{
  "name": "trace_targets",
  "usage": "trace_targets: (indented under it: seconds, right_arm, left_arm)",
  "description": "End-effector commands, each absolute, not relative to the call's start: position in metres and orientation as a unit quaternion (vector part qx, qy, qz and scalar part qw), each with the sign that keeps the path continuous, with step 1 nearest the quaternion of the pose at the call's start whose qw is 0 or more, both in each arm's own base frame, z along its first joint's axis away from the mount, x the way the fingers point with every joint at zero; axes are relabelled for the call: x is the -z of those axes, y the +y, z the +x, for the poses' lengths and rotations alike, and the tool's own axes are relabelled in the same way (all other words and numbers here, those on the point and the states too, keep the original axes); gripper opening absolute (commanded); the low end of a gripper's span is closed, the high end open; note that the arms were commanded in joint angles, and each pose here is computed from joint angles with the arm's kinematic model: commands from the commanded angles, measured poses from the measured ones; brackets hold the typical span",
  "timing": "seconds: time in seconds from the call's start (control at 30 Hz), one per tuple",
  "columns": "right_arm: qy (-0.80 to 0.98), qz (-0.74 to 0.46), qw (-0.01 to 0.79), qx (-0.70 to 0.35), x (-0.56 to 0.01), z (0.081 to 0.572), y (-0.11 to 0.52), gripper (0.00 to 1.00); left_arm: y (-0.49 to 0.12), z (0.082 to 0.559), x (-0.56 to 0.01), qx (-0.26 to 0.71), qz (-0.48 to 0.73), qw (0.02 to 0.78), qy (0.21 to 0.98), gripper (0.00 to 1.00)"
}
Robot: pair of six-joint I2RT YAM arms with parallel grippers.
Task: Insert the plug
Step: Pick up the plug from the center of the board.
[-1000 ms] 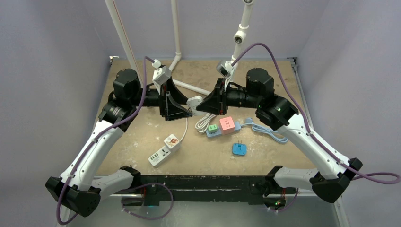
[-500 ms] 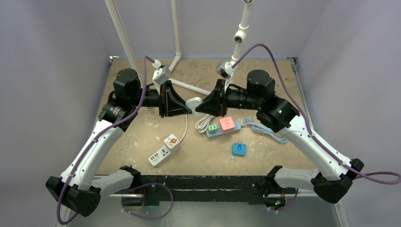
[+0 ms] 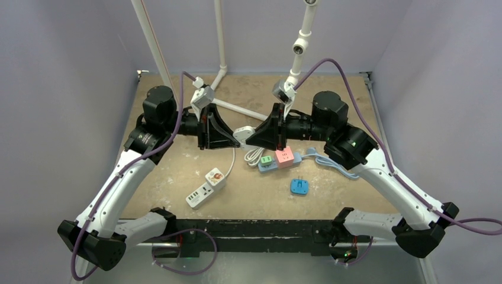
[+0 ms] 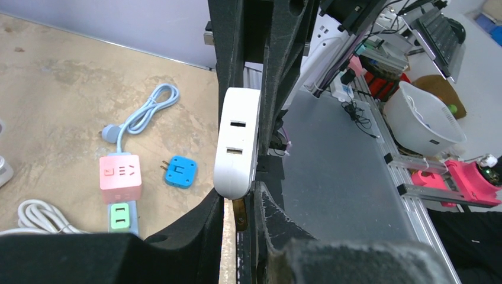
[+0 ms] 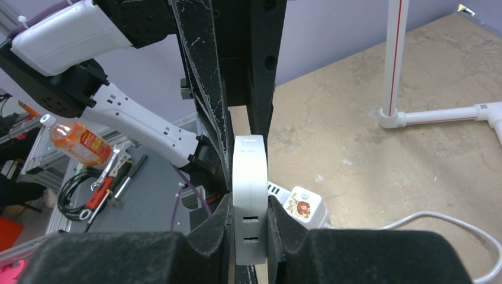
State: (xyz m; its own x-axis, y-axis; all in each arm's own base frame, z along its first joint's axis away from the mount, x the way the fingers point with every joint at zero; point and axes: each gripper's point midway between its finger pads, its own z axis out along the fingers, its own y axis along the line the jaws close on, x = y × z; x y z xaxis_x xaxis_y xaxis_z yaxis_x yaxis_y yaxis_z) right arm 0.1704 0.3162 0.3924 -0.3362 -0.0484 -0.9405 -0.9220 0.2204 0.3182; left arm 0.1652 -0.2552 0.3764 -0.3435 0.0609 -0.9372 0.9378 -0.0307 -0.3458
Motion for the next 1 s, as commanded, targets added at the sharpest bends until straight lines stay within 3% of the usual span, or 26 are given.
trace_targets:
  seconds: [0.0,0.17,0.23,0.33,0.47,0.67,0.97]
  right_arm:
    - [0.607,-0.391,0.455,-0.521,-0.416,0.155,0.313,0.0]
    - [0.604,-0.393,0.454,-0.524,-0.416,0.153,0.313,0.0]
    - [0.604,-0.393,0.453,-0.525,-0.416,0.154,0.314,0.0]
    - [0.606,-0.391,0.451,-0.525,-0.414,0.155,0.314,0.0]
    - [0.609,-0.392,0.451,-0.522,-0.412,0.155,0.314,0.0]
    - [0.607,-0.396,0.446,-0.526,-0.411,0.151,0.313,0.0]
    - [0.607,-0.394,0.444,-0.529,-0.41,0.151,0.314,0.0]
  left_arm:
    - [-0.253,0.151,-0.386,0.584,0.466,0.382,0.545,0.0]
    - [-0.251,0.145,-0.389,0.583,0.481,0.386,0.529,0.0]
    - [-0.252,0.148,-0.389,0.578,0.474,0.392,0.537,0.25]
    - [-0.252,0.15,-0.392,0.573,0.466,0.399,0.543,0.5]
    - [-0.252,0.152,-0.402,0.571,0.46,0.407,0.545,0.56]
    - [-0.253,0.156,-0.41,0.571,0.459,0.412,0.542,0.52]
    - [-0.257,0.162,-0.401,0.578,0.455,0.393,0.551,0.12]
